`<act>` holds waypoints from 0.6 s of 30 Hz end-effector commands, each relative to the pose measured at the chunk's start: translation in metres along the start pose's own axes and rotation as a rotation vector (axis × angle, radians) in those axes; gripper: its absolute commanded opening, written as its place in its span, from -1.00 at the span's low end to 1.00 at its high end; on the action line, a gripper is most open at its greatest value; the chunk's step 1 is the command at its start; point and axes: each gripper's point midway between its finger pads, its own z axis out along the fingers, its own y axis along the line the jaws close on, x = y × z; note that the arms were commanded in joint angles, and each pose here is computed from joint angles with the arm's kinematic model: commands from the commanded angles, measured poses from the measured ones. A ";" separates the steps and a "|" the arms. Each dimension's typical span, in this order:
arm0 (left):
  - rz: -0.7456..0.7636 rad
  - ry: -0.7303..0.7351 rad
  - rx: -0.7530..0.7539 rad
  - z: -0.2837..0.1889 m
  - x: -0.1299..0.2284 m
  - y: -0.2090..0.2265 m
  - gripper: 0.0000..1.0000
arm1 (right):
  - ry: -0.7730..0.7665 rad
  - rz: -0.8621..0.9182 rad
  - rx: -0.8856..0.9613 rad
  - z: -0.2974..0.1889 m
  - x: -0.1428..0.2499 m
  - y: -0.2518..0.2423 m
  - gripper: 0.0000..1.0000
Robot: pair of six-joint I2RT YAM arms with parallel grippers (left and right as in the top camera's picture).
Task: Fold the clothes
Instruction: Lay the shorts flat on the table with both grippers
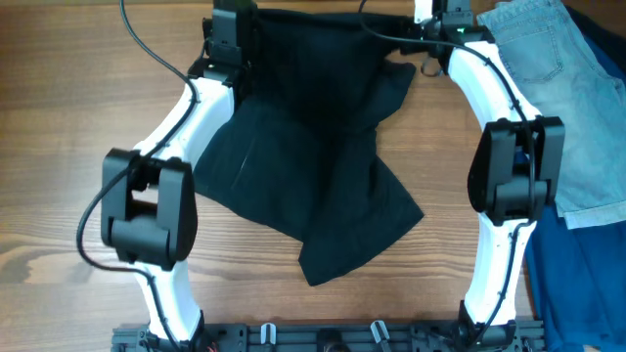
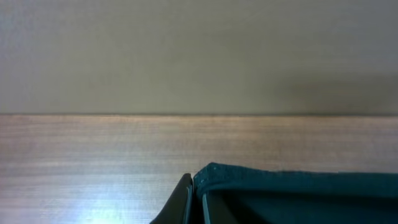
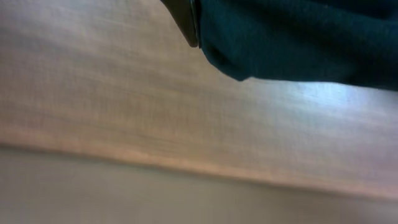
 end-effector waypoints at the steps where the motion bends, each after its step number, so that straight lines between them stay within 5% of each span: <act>1: -0.039 -0.079 -0.035 0.007 -0.018 0.013 -0.86 | -0.079 0.060 -0.032 0.014 -0.012 0.005 -0.89; 3: -0.047 -0.101 -0.035 0.007 -0.023 0.013 -0.76 | -0.141 0.057 -0.062 0.013 -0.027 0.012 -0.88; 4: -0.047 -0.103 -0.035 0.007 -0.024 0.013 -0.59 | -0.166 0.060 -0.068 0.012 -0.033 0.015 -0.77; 5: -0.047 -0.101 -0.035 0.007 -0.023 0.013 -0.21 | -0.186 0.055 -0.072 0.012 -0.038 0.018 -0.53; 6: -0.047 -0.101 -0.035 0.007 -0.023 0.013 0.19 | -0.199 0.052 -0.074 0.011 -0.041 0.019 -0.13; 7: -0.046 -0.098 -0.035 0.007 -0.023 0.013 0.76 | -0.217 0.046 -0.077 0.010 -0.046 0.022 0.66; 8: -0.046 -0.098 -0.041 0.007 -0.023 0.015 1.00 | -0.227 0.042 -0.080 0.010 -0.049 0.026 0.99; 14: -0.066 -0.053 -0.125 -0.006 -0.022 0.033 1.00 | -0.150 0.146 -0.083 -0.021 -0.048 0.022 0.99; 18: -0.107 0.120 -0.092 -0.041 -0.003 0.036 1.00 | 0.067 0.242 -0.006 -0.070 -0.012 -0.001 0.99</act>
